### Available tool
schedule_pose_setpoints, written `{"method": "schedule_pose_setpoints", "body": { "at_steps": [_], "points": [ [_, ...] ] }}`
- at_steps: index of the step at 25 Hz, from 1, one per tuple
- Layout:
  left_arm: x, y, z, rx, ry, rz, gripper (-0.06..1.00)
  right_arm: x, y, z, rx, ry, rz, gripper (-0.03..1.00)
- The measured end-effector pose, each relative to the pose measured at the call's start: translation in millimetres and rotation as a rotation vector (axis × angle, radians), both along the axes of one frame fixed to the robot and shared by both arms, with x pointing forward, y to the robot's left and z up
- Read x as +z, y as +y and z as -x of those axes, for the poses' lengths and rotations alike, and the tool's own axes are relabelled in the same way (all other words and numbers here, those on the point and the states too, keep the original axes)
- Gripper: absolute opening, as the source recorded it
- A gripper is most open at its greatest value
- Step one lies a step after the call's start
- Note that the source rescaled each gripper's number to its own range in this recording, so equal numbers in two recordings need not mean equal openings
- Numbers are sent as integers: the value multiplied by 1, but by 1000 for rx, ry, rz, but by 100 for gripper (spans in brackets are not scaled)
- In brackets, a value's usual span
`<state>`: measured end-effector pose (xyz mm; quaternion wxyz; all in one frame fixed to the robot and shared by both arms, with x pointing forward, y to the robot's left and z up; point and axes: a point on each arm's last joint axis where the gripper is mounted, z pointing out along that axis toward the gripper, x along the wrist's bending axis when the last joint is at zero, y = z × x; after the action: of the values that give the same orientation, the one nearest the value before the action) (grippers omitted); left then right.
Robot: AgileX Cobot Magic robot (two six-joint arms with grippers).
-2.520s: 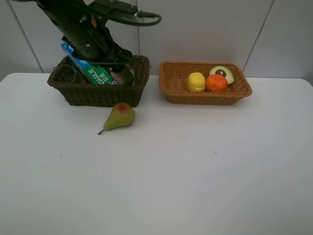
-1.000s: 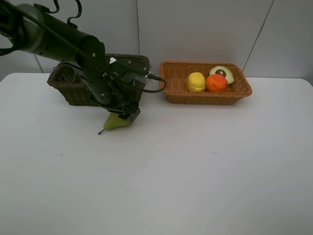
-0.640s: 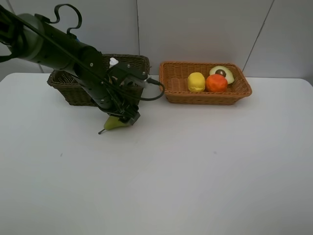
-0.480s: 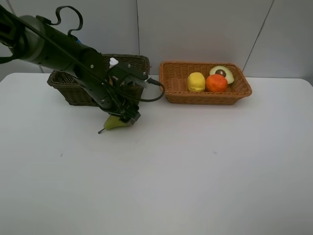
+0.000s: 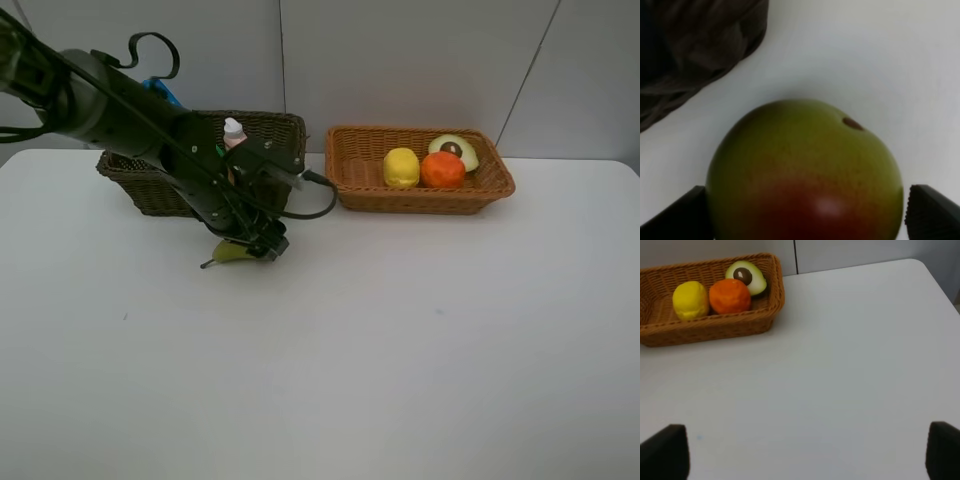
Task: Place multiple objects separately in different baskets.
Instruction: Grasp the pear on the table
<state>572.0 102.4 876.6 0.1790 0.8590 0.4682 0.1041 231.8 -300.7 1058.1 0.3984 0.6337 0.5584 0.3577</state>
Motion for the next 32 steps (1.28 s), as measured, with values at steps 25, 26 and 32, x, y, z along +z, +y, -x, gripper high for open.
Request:
{"method": "schedule_pose_setpoints", "body": {
  "at_steps": [25,26,32],
  "points": [
    [-13,-1,-1,0,4,-3,100,0,0,0,0,0,0,100],
    [-13,-1,-1,0,4,-3,100,0,0,0,0,0,0,100],
    [-13,-1,-1,0,3,-2,96,0,0,0,0,0,0,100]
  ]
}}
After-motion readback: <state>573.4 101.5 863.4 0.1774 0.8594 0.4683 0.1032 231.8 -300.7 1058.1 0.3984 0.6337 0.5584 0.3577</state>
